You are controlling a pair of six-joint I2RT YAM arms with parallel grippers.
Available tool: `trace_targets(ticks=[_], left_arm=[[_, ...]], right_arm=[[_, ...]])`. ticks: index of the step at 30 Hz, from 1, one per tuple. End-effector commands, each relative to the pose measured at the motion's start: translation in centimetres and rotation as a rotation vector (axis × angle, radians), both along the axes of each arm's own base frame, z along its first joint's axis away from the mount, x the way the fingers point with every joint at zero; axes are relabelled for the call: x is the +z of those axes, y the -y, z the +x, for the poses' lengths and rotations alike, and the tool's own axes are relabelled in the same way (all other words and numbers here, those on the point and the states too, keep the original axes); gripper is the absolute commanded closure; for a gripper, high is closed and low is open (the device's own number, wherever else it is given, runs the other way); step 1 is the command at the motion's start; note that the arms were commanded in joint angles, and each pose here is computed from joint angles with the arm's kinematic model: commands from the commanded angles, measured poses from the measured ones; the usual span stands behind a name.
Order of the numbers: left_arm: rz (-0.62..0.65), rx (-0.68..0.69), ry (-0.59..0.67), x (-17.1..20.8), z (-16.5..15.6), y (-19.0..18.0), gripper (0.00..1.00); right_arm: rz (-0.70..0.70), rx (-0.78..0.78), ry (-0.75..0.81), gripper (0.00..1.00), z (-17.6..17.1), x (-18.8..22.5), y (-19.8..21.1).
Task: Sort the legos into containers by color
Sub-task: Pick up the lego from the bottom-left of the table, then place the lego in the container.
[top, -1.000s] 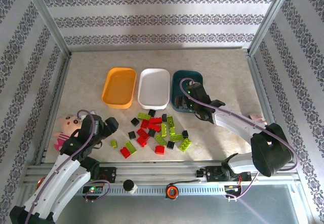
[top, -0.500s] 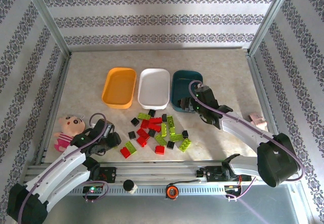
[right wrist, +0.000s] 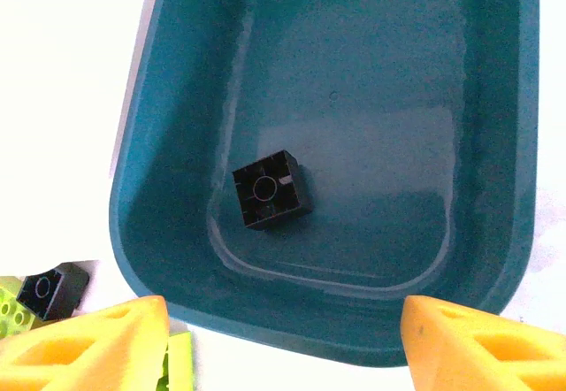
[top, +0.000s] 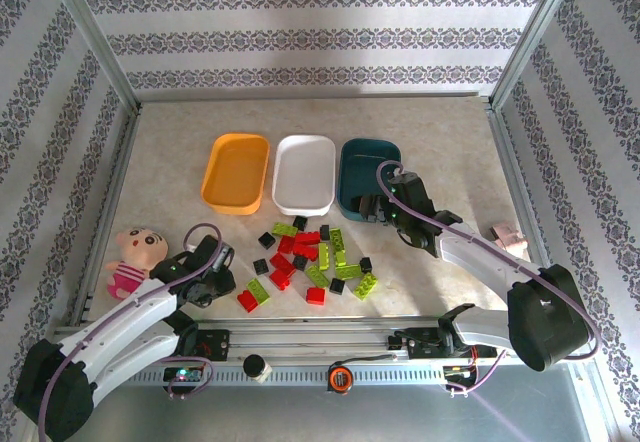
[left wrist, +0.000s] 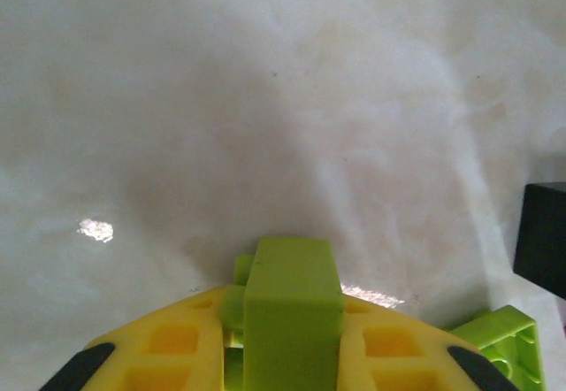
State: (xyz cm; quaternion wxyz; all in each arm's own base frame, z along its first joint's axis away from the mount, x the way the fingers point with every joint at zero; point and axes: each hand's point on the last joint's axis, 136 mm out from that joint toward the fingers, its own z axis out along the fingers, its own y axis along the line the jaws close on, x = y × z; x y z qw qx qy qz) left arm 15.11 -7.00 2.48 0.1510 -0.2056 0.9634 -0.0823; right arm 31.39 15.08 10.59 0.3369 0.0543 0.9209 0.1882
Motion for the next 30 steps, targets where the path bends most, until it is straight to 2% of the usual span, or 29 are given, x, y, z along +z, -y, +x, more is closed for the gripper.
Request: trace_targets(ticks=[1,5,8,12,18,25,27,30], left_arm=[[0.011,-0.052,0.108,3.4,2.3,0.8,0.79],[0.012,-0.083,0.269,8.5,6.2,1.9,0.8],[0.017,-0.103,0.383,12.4,10.8,3.2,0.8],[0.012,-0.071,0.417,13.9,18.3,3.4,0.8],[0.086,-0.006,0.376,11.9,27.6,1.9,0.83],[0.119,0.053,0.307,8.3,33.6,0.5,0.83],[0.125,0.066,0.285,7.2,34.5,0.0,0.79],[0.131,0.073,0.259,6.2,35.2,-0.5,0.66]], right_arm=[[0.032,-0.01,0.019,0.3,0.1,0.5,0.1],[0.04,-0.008,0.021,0.3,0.1,0.6,0.1],[0.046,-0.007,0.019,0.3,0.0,0.6,0.0],[0.058,-0.003,0.018,0.3,-0.3,0.7,-0.1],[0.067,0.007,0.027,0.31,-1.7,1.1,0.2],[0.092,0.085,0.012,0.3,-4.3,0.5,-1.2],[0.1,0.129,-0.008,0.29,-5.2,0.1,-2.0],[0.112,0.217,-0.057,0.29,-7.0,-0.7,-3.5]])
